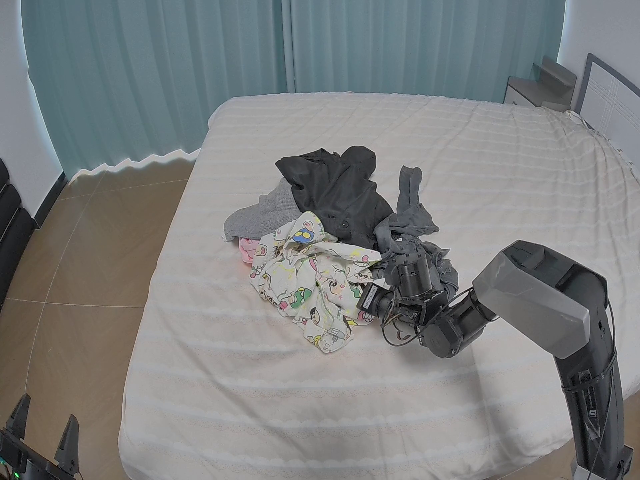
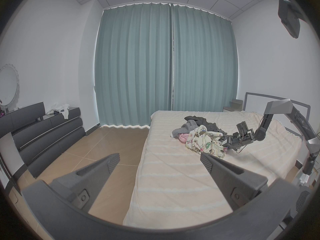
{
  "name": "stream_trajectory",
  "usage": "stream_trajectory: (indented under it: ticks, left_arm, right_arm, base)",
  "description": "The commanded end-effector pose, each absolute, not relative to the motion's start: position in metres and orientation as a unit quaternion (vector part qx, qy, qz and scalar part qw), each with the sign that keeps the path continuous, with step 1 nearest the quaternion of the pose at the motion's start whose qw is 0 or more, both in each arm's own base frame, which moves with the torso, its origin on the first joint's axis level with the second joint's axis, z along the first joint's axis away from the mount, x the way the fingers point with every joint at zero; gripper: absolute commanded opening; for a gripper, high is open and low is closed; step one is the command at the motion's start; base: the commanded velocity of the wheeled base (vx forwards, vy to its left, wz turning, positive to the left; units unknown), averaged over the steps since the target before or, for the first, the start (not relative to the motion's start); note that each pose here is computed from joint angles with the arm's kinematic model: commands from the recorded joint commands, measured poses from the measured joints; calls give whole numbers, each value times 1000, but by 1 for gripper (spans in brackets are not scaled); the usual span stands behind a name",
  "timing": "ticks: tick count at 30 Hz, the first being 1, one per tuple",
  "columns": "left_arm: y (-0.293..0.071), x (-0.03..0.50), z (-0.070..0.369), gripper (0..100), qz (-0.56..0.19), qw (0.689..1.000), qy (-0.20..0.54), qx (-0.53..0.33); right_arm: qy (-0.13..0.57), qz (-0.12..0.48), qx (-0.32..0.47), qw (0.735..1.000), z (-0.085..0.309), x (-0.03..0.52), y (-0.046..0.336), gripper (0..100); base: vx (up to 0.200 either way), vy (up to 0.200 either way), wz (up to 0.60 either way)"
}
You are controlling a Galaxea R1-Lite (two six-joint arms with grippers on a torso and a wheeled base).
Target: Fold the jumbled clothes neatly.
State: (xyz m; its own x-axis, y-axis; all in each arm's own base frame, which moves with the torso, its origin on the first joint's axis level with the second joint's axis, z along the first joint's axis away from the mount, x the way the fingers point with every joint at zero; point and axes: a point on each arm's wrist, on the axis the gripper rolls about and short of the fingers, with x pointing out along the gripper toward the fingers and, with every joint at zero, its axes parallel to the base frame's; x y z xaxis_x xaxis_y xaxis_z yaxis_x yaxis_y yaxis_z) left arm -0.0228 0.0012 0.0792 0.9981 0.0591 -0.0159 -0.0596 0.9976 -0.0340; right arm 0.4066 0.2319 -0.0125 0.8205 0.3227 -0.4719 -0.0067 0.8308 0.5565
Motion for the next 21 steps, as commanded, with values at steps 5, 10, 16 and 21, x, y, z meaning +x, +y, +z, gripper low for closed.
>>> stream_trajectory:
  ticks: [5, 10, 16, 21]
  left_arm:
    - [1, -23, 75, 100, 30, 999, 8, -17]
    - [1, -23, 75, 100, 30, 999, 8, -17]
    - [1, -23, 75, 100, 30, 999, 8, -17]
    - [1, -23, 75, 100, 30, 999, 8, -16]
  right_arm:
    - [304, 87, 299, 900, 15, 379, 218, 0]
    - [316, 101, 324, 886, 39, 355, 205, 0]
    - [299, 117, 348, 881, 79, 331, 191, 0]
    - [255, 148, 365, 883, 126, 309, 184, 0]
  base:
    - [0, 0, 0]
    - [0, 0, 0]
    - [0, 0, 0]
    - [0, 0, 0]
